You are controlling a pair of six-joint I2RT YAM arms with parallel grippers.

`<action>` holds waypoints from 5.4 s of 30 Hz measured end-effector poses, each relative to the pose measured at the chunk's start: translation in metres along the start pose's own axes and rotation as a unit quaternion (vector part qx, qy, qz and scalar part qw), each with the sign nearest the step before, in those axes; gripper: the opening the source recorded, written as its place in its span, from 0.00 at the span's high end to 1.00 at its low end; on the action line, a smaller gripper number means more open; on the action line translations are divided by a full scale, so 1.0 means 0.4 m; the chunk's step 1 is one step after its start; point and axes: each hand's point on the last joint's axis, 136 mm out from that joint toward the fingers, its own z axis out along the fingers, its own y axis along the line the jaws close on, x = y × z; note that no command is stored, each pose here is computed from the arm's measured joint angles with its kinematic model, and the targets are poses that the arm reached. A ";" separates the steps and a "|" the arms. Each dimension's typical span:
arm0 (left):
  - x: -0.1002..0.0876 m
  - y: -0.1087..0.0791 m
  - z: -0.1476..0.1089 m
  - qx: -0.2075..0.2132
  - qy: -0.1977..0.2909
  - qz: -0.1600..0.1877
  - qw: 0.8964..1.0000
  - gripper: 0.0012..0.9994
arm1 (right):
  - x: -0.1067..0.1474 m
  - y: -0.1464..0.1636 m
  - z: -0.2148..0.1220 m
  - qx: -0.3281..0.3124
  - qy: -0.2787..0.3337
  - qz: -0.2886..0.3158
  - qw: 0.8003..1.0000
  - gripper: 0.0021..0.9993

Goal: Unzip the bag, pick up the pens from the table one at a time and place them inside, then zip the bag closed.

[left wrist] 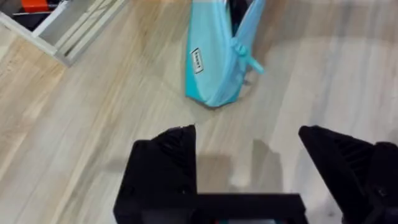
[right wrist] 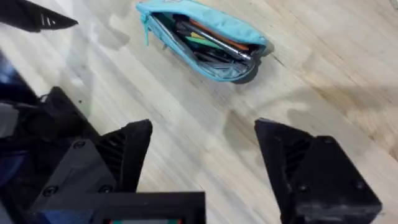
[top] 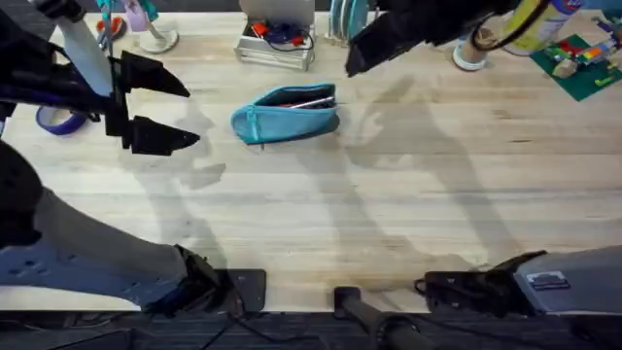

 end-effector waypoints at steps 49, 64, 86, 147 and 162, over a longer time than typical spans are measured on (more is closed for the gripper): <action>0.015 0.030 0.005 -0.015 0.005 0.026 1.000 0.00 | -0.017 0.242 0.221 0.093 0.002 0.107 0.990 0.00; 0.015 0.030 0.005 -0.015 0.005 0.026 1.000 0.00 | -0.016 0.267 0.274 0.135 -0.019 0.141 0.981 0.00; 0.015 0.030 0.005 -0.015 0.005 0.026 1.000 0.00 | -0.009 0.273 0.427 0.142 -0.008 0.164 0.976 0.00; 0.012 0.021 0.005 -0.009 0.003 0.019 1.000 0.01 | -0.030 0.250 0.595 0.215 -0.060 0.092 0.970 0.01; 0.012 0.020 0.005 -0.008 0.002 0.018 1.000 0.00 | -0.074 0.262 0.594 0.206 -0.094 0.084 0.970 0.27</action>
